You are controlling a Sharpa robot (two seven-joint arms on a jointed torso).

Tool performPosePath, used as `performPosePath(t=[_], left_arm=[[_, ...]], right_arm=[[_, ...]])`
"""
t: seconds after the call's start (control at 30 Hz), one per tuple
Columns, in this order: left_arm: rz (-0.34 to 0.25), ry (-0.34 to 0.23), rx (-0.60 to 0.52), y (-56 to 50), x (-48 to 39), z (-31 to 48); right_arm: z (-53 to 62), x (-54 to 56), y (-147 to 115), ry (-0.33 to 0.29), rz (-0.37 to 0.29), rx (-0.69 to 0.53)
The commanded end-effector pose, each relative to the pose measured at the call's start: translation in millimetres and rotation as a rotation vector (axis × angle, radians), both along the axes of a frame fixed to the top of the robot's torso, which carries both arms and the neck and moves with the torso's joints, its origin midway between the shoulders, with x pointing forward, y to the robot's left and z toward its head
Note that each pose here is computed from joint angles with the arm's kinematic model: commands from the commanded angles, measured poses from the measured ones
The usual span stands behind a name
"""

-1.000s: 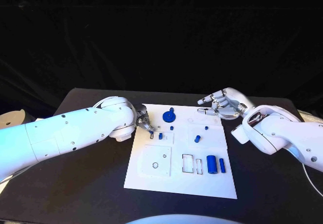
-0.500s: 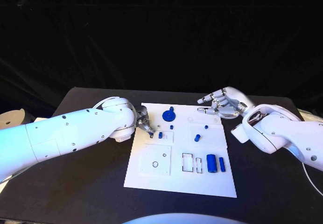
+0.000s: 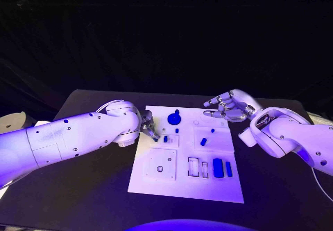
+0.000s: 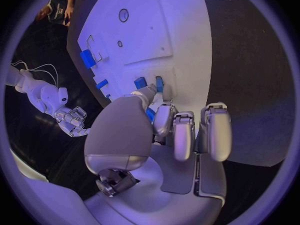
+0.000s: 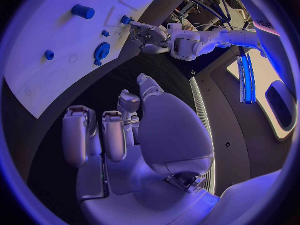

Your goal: Assemble the parts on the task board

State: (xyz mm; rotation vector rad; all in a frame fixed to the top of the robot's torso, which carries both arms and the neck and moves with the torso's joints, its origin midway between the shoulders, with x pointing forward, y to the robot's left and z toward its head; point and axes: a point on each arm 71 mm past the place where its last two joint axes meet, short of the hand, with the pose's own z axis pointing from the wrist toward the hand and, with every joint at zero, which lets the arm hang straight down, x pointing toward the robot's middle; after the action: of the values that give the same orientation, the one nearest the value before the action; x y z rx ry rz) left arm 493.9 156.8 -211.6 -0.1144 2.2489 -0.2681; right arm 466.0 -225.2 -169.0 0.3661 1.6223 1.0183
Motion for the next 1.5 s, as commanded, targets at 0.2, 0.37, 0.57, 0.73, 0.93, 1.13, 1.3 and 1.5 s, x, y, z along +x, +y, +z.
performPosePath(t=[0.2,0.37,0.57,0.73,0.93,1.13,1.3,1.5], left_arm=[[-0.020,0.028,0.030,1.3,-3.5,-5.0],[-0.025,0.033,0.034,1.1,-4.4,-5.4],[-0.024,0.034,0.033,0.4,-4.0,-5.8],[-0.018,0.042,0.028,-0.6,-2.9,-7.5],[-0.009,0.059,0.028,-1.3,-1.7,-11.9],[0.000,0.068,0.034,-1.3,-0.5,-14.4],[0.004,0.073,0.041,-0.7,0.1,-15.3],[0.012,0.076,0.049,0.4,0.5,-15.7]], right_arm=[[-0.6,-0.9,1,0.001,0.018,-0.001],[-0.6,-0.9,1,0.001,0.018,-0.001],[-0.5,-1.1,1,0.001,0.018,0.000],[-0.4,-1.2,2,0.000,0.019,0.000],[-0.3,-1.5,1,0.000,0.019,0.000],[-0.2,-1.8,1,0.000,0.019,0.000],[-0.2,-2.0,1,0.001,0.019,-0.001],[-0.1,-2.0,1,0.001,0.018,-0.001]])
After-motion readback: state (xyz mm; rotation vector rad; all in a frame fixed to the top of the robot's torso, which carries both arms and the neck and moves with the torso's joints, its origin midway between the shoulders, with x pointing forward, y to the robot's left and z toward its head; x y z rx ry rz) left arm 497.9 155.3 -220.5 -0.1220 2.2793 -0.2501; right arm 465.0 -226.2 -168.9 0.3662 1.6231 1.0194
